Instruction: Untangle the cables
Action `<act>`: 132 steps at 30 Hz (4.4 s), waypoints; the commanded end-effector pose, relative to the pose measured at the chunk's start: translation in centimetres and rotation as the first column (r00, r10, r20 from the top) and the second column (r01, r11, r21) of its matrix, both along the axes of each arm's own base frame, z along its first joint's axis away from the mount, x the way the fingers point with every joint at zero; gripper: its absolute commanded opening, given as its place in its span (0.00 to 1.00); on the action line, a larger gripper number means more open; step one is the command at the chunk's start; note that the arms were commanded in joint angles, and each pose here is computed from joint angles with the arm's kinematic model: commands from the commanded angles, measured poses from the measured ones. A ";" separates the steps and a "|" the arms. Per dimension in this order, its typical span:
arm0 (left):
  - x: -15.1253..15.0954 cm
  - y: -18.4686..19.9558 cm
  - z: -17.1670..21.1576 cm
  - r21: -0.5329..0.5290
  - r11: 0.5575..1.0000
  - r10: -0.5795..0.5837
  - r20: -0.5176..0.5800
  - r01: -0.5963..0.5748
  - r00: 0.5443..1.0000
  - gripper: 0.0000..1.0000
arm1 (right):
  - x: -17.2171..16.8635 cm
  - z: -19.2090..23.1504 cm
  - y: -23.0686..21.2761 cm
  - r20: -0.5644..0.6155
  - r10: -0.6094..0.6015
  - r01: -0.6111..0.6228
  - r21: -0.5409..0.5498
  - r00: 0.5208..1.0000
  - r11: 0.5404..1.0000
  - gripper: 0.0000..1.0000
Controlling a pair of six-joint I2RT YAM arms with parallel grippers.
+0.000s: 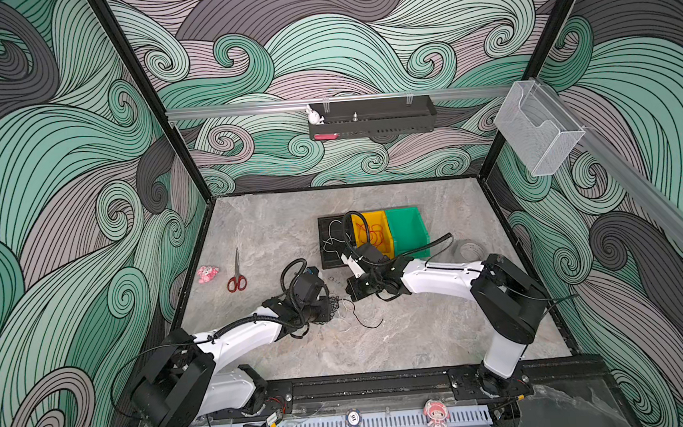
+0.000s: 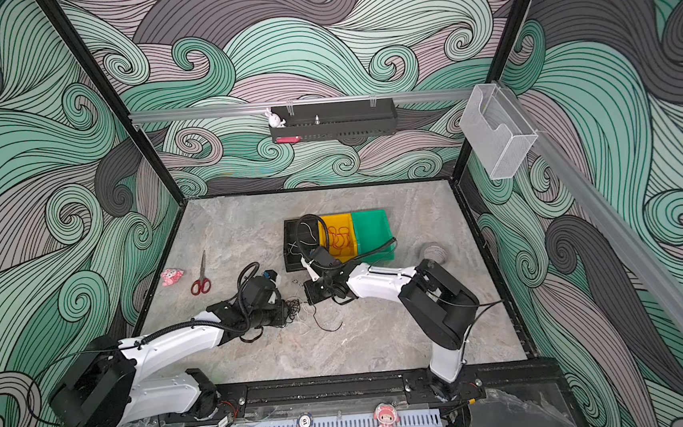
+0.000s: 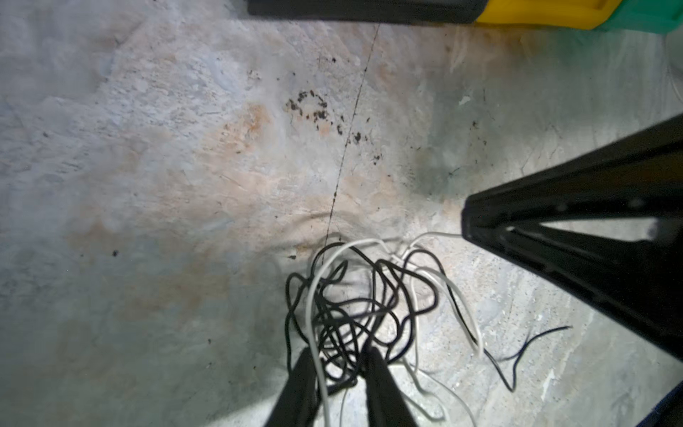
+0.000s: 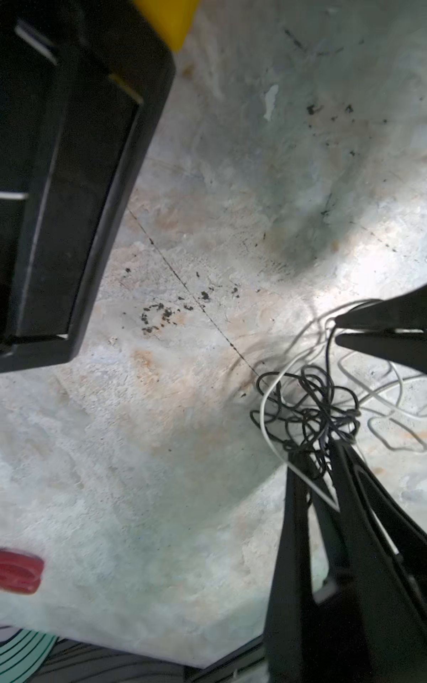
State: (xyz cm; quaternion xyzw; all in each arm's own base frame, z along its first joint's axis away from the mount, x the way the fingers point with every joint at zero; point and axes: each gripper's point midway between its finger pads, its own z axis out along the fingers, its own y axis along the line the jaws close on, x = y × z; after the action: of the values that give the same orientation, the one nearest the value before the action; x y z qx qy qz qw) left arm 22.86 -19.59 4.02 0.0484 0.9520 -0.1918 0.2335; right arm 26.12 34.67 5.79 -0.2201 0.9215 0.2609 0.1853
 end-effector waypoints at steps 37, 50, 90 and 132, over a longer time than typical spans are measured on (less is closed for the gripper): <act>-0.8 4.8 1.0 -0.021 0.990 0.140 0.043 -0.139 0.989 0.00 | 0.5 6.0 -21.7 0.122 -0.458 0.463 -0.019 0.881 0.886 0.00; -0.9 6.2 1.4 -0.026 0.978 0.208 0.064 -0.207 0.976 0.00 | 1.3 8.3 -25.4 0.164 -0.579 0.583 0.025 0.799 0.812 0.00; -1.2 2.3 8.0 -0.216 0.975 0.073 0.083 -0.053 0.994 0.49 | -0.6 12.1 -18.1 -0.007 -0.385 0.371 0.278 0.923 0.886 0.00; -1.8 1.6 4.4 -0.232 0.971 0.054 0.010 -0.050 0.998 0.50 | -8.0 3.5 -7.9 0.003 0.079 -0.079 -0.047 0.997 0.996 0.85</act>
State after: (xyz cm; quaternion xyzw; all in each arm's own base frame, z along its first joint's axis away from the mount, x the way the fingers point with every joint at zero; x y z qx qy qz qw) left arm 21.07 -17.96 8.24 -0.0010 0.9249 -0.2882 0.2480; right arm 18.53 24.80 7.40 -0.2254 0.9381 0.2151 0.1514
